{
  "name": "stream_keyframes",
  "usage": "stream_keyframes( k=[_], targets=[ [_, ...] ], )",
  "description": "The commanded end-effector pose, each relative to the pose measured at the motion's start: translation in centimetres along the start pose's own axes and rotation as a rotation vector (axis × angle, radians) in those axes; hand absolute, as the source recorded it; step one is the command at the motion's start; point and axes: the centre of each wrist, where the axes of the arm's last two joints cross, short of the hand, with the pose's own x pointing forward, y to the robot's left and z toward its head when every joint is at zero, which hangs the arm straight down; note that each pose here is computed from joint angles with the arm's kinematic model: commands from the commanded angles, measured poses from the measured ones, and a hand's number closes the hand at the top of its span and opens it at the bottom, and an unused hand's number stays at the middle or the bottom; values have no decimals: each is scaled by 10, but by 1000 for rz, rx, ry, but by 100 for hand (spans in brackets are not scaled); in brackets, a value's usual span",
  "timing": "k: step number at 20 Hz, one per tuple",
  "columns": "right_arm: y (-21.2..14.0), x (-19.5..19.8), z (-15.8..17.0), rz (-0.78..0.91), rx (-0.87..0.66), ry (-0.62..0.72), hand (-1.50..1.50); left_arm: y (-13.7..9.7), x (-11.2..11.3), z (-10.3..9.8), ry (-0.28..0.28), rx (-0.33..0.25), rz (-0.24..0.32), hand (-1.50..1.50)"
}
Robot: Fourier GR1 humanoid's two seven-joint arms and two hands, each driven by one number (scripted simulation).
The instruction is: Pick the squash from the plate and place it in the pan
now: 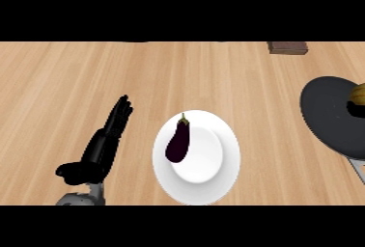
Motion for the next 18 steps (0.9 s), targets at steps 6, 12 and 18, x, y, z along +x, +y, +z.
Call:
stream_keyframes(
  k=[6, 12, 18],
  targets=[
    [8, 2, -4, -142, 275, 23, -150, -4, 5, -7, -35, -7, -1, 0],
    [1, 0, -8, -378, 88, -71, -150, 7, 5, -7, 2, 27, -1, 0],
    [-15, -29, -15, -577, 74, -22, -150, 9, -15, 8, 28, 49, 4, 0]
  ],
)
